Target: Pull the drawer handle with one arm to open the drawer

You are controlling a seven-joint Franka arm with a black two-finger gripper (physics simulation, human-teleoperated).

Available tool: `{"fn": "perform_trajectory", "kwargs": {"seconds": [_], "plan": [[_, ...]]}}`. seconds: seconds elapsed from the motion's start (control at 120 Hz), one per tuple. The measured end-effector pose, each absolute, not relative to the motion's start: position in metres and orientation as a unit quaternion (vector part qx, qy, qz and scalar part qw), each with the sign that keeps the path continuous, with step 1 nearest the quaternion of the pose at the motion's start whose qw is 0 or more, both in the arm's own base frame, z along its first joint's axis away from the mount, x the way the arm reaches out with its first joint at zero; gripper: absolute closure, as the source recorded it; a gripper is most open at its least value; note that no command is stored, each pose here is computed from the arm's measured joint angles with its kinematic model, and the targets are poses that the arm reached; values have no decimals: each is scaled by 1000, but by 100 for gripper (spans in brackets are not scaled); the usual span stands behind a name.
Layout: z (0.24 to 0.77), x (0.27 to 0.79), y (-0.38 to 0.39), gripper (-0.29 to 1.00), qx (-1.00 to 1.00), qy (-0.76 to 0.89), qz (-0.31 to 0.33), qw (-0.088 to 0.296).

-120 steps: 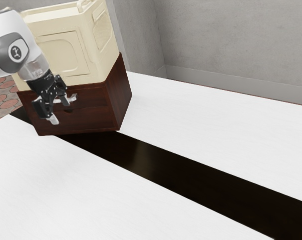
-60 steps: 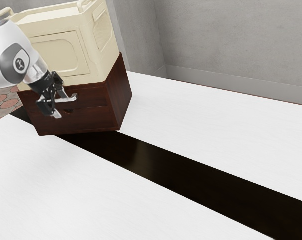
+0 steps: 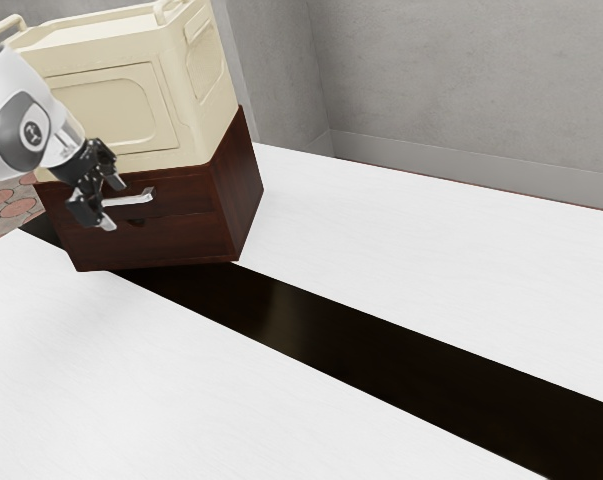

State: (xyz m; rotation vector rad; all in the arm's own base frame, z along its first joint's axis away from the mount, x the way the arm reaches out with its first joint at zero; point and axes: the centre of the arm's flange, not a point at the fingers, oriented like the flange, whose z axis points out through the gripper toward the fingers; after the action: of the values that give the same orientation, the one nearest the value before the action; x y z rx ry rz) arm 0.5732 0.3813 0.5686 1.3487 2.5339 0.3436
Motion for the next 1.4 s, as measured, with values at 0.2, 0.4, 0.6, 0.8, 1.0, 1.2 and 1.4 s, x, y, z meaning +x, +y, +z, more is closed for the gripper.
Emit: {"fn": "perform_trajectory", "kwargs": {"seconds": [0.2, 0.4, 0.6, 0.8, 1.0, 1.2, 1.4], "plan": [[562, 576, 383, 0, 464, 868, 119, 126], [559, 576, 387, 0, 463, 869, 121, 127], [552, 578, 388, 0, 463, 869, 120, 128], [554, 580, 386, 18, 464, 868, 122, 131], [555, 579, 386, 35, 460, 869, 120, 137], [556, 579, 384, 51, 461, 868, 121, 139], [558, 575, 381, 62, 463, 868, 120, 137]]}}
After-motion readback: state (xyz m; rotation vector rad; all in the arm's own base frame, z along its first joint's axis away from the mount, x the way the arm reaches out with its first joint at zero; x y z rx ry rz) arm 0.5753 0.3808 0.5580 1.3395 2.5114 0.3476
